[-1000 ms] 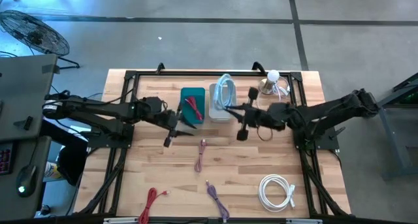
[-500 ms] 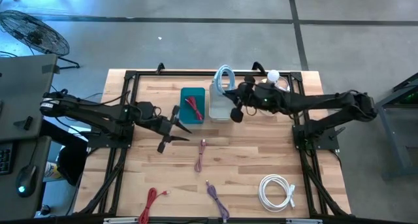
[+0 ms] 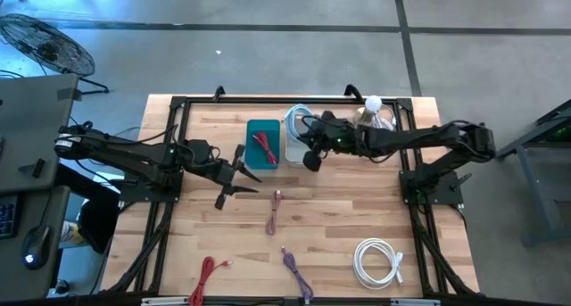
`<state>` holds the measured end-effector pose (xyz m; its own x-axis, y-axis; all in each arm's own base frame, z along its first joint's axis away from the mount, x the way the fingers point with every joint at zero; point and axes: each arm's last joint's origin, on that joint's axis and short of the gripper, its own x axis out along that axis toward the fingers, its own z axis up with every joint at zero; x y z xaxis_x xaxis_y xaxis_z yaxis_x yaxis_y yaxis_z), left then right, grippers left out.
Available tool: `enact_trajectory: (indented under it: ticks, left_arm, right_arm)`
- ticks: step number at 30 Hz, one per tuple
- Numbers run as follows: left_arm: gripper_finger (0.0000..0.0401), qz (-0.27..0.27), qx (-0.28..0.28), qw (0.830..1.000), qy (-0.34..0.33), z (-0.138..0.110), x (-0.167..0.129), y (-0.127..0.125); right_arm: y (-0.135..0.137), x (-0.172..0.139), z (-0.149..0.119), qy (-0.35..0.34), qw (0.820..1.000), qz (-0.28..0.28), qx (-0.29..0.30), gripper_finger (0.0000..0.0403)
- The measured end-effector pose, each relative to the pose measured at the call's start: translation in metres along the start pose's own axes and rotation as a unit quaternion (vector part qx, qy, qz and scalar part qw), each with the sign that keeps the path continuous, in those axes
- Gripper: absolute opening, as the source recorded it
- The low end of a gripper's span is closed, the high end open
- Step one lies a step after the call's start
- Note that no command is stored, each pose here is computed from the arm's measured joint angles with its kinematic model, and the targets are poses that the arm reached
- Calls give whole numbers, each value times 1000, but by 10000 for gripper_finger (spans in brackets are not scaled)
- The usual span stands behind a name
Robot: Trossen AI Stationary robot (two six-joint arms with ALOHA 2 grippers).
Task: Pick & Place USB Port
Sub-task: Put the blue HDMI into the white bin
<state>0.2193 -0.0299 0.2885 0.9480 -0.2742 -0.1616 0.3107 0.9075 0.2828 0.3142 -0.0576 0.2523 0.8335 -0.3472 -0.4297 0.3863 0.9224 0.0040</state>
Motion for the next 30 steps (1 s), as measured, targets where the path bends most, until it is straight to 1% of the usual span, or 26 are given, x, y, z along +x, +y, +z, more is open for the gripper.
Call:
enact_trajectory:
  ticks: [5, 10, 13, 24, 30]
  left_arm:
    - [126, -2, 0, 1000, -1, 0, 0, 0]
    - [126, -3, 0, 1000, -1, 0, 0, 0]
    - [126, -3, 0, 1000, -1, 0, 0, 0]
    - [126, -1, -4, 1000, -1, 0, 0, 0]
    - [126, -1, -4, 1000, -1, 0, 0, 0]
  right_arm:
    - [0, 1, -9, 43, 999, -1, 21, 5]
    - [-2, 1, -17, 89, 995, 13, 51, 5]
    - [-2, 0, -18, 97, 993, 24, 66, 5]
    - [-6, 1, -19, 109, 990, 49, 77, 7]
    - [-7, 1, -19, 105, 991, 37, 77, 62]
